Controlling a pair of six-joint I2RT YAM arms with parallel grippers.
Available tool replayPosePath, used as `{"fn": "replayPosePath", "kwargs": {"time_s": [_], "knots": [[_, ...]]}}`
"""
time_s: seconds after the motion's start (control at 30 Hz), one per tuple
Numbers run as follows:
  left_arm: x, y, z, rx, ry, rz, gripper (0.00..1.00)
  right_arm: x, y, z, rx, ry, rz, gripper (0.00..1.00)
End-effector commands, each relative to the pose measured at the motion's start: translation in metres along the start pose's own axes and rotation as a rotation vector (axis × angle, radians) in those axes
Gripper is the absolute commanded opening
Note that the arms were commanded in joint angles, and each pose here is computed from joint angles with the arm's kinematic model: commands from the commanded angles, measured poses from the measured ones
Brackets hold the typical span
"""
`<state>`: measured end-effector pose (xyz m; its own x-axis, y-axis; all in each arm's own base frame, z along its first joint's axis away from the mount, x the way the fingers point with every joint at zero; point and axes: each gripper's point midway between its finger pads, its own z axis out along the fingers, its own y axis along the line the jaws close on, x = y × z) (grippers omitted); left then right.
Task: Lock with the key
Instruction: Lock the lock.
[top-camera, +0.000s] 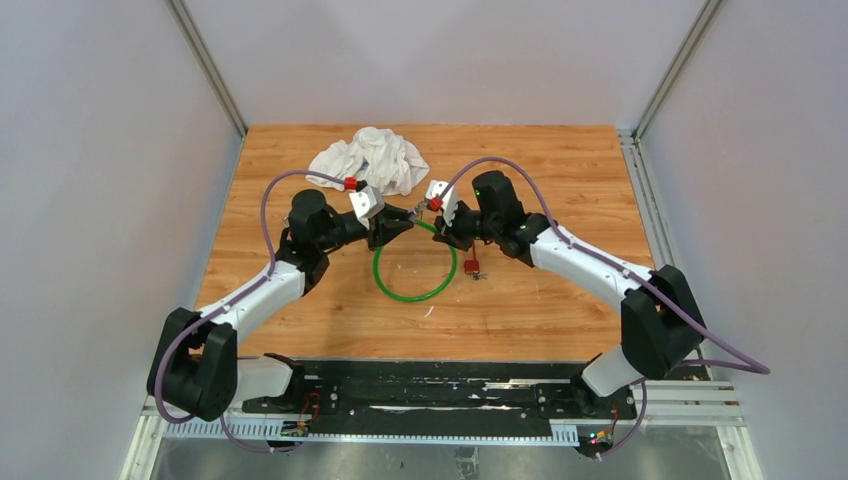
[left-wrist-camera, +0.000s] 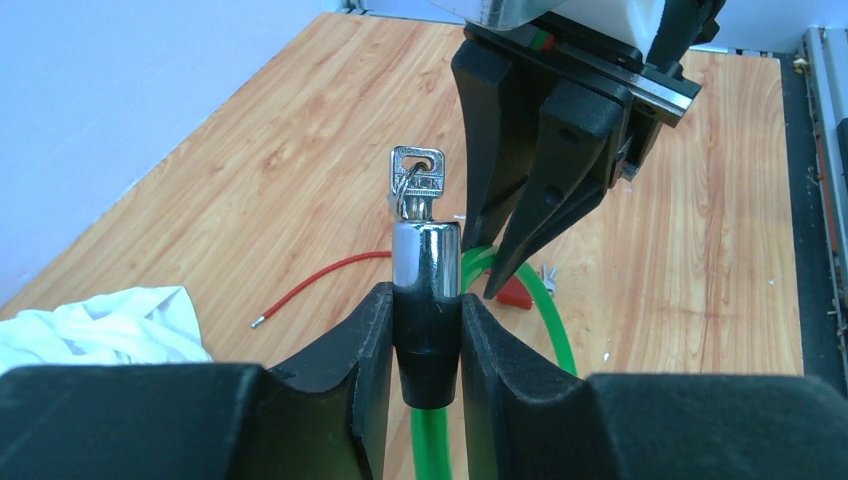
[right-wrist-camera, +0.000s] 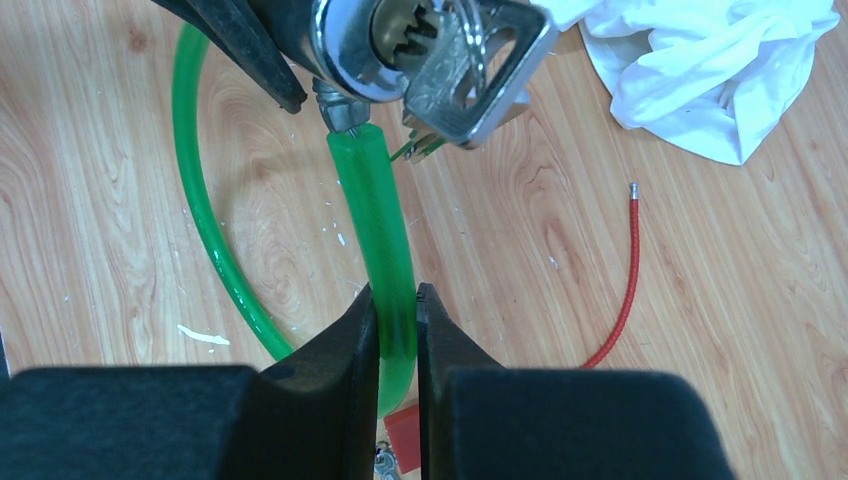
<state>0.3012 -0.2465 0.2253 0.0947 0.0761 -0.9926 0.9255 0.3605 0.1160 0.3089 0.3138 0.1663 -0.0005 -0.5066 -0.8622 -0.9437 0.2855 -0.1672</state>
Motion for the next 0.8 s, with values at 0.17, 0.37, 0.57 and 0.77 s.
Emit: {"fn": "replayPosePath", "kwargs": {"time_s": [0.17, 0.37, 0.57, 0.77], "knots": [[0.000, -0.039, 0.001, 0.172, -0.007, -0.010, 0.01, -0.048, -0.004, -0.011, 0.010, -0.091, -0.030, 0.21], [-0.003, -0.040, 0.000, 0.176, -0.012, -0.011, 0.00, -0.049, -0.001, -0.013, -0.006, -0.080, 0.000, 0.34], [-0.007, -0.038, 0.000, 0.164, -0.019, 0.002, 0.00, -0.049, 0.000, -0.029, -0.033, -0.061, 0.021, 0.51], [-0.010, -0.039, 0.000, 0.167, -0.024, 0.002, 0.00, -0.040, 0.010, -0.061, -0.052, -0.015, 0.008, 0.56]]}}
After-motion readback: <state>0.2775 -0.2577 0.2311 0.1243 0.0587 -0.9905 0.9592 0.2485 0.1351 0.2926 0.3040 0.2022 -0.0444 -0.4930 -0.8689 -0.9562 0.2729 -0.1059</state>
